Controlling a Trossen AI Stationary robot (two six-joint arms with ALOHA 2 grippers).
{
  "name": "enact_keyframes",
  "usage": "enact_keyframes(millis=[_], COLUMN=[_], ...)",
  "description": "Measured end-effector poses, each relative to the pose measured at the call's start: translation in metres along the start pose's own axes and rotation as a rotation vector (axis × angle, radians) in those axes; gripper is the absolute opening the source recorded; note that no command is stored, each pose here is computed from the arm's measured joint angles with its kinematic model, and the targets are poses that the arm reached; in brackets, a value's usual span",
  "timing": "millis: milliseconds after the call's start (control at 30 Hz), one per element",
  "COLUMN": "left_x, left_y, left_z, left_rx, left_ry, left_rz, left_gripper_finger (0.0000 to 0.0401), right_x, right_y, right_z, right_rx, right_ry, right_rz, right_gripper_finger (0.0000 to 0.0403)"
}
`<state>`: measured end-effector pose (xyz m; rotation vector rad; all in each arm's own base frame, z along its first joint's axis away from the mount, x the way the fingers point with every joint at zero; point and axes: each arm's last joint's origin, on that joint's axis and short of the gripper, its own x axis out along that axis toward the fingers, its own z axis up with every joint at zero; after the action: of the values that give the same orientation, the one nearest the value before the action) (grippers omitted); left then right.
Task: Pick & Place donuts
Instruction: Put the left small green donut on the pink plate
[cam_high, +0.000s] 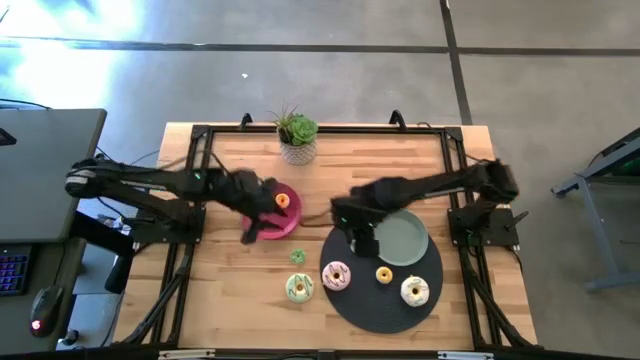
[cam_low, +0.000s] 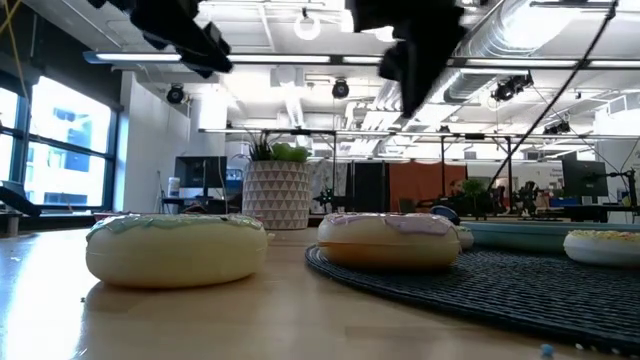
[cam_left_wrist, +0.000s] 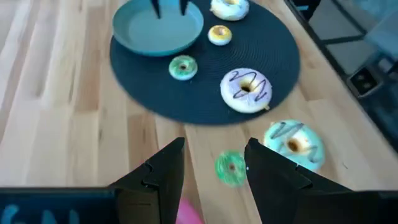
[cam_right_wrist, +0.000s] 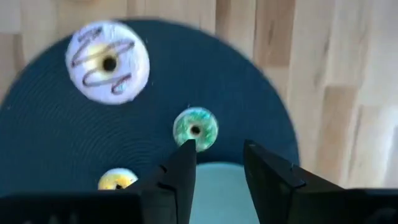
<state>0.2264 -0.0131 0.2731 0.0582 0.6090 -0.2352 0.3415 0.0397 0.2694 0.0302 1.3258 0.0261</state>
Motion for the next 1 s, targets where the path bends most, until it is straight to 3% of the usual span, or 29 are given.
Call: enact_keyframes(millis=[133,300,467,900,1000], left_x=[0.037,0.086,0.12,0.155,0.156], left_y=[-0.012,-0.016,-0.015,-0.015,-0.017], left_z=[-0.002,-0.02,-0.033,-0.061,-0.062], left_rx=[-0.003,-0.068,-0.133,-0.238,-0.233], left_ry=[-0.004,0.148,0.267,0.407,0.412], left_rz=[0.028,0.006,-0.042,-0.02,-0.017], left_gripper_finger=[0.016,0.016,0.016,0.0159,0.0141], right_x=[0.027,0.064,0.086,0.089,0.089], right_y=[0.011,0.017,0.013,0.012,0.013], right_z=[-0.027,-0.046,-0.058,-0.059,-0.059], right_rx=[0.05,0.032,-0.006,-0.062,-0.077], right_ry=[-0.041,-0.107,-0.134,-0.157,-0.156], right_rz=[0.022,0.05,-0.001,-0.02,-0.021], right_gripper_finger=[0.0136,0.0161,0.0181,0.0184,0.0184])
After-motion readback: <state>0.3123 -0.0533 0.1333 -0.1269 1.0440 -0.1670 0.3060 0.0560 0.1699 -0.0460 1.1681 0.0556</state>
